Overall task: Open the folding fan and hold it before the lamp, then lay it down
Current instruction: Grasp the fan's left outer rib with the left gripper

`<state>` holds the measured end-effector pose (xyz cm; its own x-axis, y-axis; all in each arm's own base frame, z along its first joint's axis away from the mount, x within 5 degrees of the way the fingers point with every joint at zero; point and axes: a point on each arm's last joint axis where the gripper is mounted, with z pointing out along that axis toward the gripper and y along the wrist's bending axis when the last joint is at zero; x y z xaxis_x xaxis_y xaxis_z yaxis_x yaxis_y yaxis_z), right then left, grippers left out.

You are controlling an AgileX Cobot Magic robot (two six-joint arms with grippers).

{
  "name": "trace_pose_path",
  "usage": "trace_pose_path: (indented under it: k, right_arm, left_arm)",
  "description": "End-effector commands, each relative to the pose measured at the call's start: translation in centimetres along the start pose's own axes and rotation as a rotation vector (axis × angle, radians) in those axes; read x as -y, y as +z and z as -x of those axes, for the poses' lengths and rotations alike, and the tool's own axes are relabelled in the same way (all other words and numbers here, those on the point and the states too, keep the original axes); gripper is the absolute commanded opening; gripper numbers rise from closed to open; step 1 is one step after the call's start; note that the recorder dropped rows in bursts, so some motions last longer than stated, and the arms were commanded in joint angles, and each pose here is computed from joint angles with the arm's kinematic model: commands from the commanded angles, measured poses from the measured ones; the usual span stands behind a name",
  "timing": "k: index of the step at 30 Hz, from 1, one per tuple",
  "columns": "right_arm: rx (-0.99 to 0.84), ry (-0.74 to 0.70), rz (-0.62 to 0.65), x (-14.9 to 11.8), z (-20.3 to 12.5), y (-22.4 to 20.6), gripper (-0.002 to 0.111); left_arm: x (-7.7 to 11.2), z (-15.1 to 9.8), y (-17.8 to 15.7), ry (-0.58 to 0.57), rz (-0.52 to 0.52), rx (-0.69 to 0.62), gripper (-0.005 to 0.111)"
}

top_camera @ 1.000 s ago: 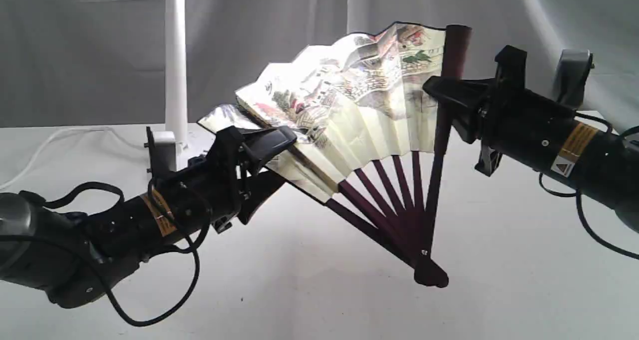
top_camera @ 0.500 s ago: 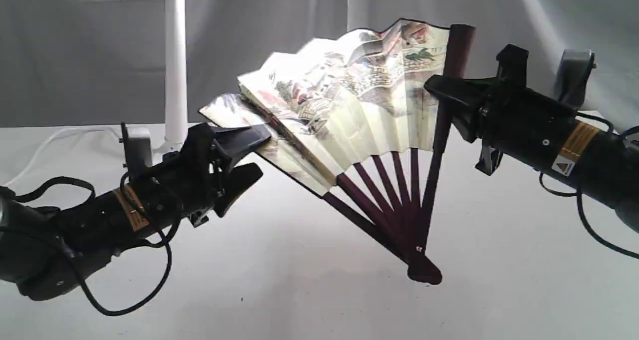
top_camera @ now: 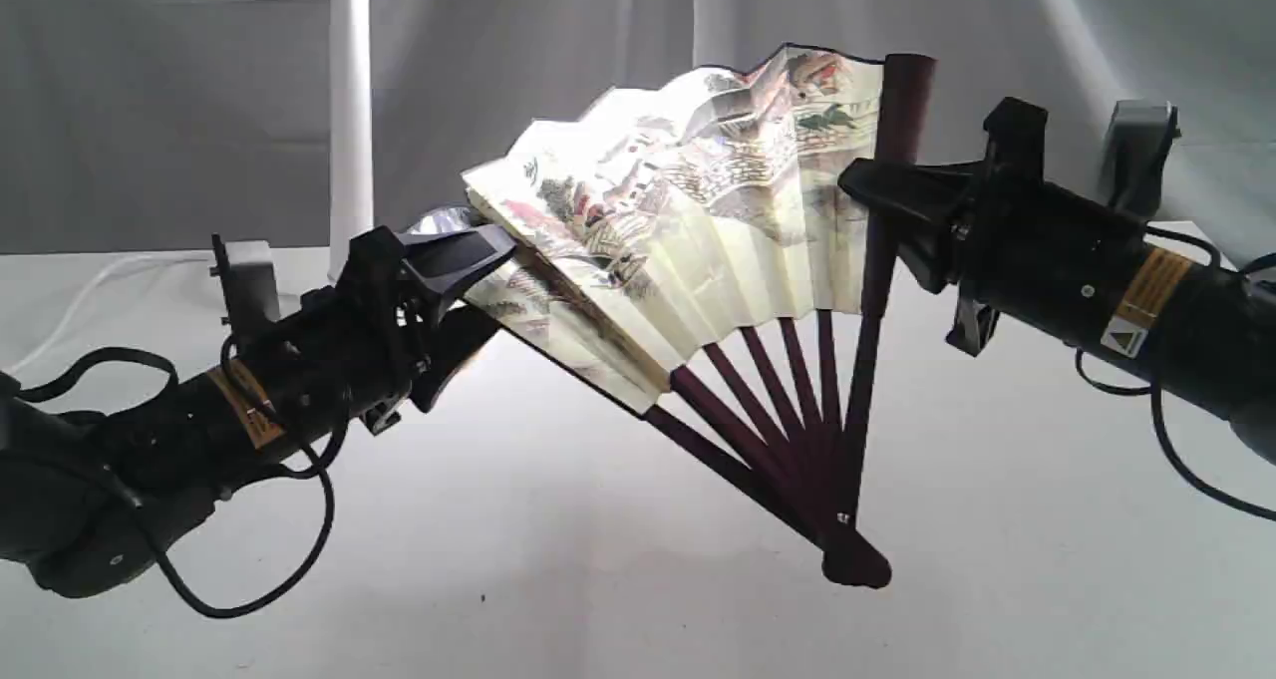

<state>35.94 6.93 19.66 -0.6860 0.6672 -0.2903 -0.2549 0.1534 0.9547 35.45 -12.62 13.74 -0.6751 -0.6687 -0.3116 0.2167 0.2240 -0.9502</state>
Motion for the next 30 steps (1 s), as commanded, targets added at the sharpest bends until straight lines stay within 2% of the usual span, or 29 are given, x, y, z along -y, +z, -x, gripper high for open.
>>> trace_pose_path:
  k: [1, 7, 13, 20, 30]
  right_arm:
    - [-0.018, -0.021, 0.026, -0.54, -0.14, -0.03, 0.000]
    - [-0.003, -0.009, 0.029, -0.56, 0.00, -0.03, 0.000]
    - [-0.008, -0.008, 0.028, -0.55, -0.05, -0.03, 0.000]
    - [-0.007, -0.007, 0.029, -0.56, -0.04, -0.03, 0.000]
    - [-0.008, -0.008, 0.028, -0.55, -0.05, -0.03, 0.000]
  left_arm:
    - [0.21, 0.30, 0.13, -0.003, -0.016, 0.014, 0.068]
    - [-0.28, -0.12, 0.12, 0.018, 0.038, -0.033, 0.068]
    - [-0.32, 0.06, 0.12, 0.013, 0.043, -0.012, 0.068]
    - [-0.75, 0.10, 0.09, 0.010, 0.090, -0.008, 0.061]
    - [-0.29, -0.51, 0.54, -0.001, 0.063, -0.005, 0.061]
